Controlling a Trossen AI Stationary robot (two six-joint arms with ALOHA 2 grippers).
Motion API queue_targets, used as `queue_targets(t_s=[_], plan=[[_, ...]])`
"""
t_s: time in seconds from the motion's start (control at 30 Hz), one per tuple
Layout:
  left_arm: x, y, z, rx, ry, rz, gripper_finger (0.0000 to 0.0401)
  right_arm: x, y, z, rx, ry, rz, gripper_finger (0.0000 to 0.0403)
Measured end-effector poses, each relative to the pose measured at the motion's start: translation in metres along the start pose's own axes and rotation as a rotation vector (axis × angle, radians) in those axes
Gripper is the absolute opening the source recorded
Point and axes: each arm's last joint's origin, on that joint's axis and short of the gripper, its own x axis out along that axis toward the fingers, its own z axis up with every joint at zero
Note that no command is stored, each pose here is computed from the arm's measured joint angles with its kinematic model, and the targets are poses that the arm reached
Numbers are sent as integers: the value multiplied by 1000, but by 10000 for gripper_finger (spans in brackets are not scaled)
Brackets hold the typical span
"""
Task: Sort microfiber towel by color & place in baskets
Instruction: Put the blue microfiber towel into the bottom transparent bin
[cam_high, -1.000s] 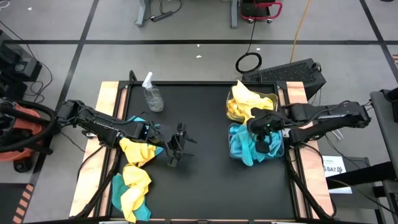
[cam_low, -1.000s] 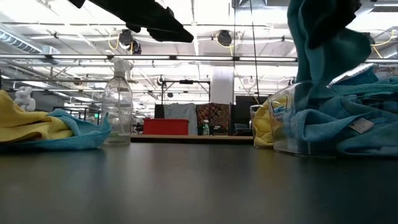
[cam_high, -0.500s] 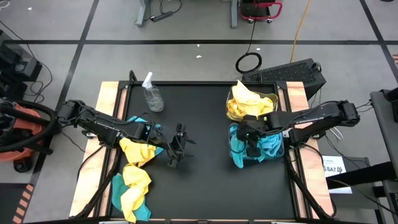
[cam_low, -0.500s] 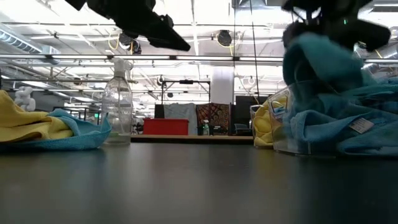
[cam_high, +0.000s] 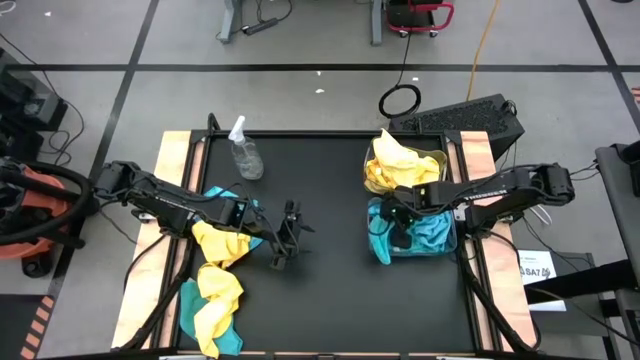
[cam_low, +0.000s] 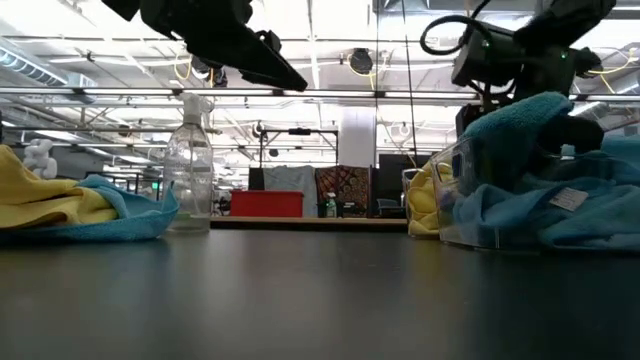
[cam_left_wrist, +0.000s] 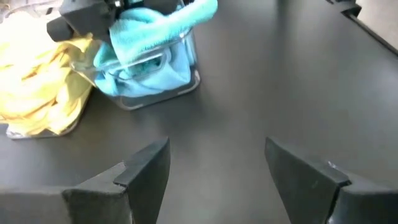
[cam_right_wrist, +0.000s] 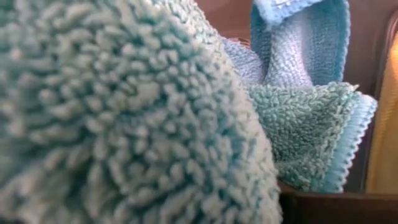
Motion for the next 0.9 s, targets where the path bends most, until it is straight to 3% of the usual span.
queue_targets(t_s=[0.3, 0.47, 0.67, 0.9], plan=[[2, 0, 1, -2, -17, 3, 267, 5, -5, -4, 16, -12, -10, 15], [3, 0, 0, -2, -12, 2, 267, -8, -4, -1, 7, -12, -18, 92], [4, 0, 0, -2, -8, 2, 267, -54, -1, 14, 8, -58, -16, 202], [4, 0, 0, -1, -9, 1, 267, -105, 9, 27, -29, -189, 23, 251]])
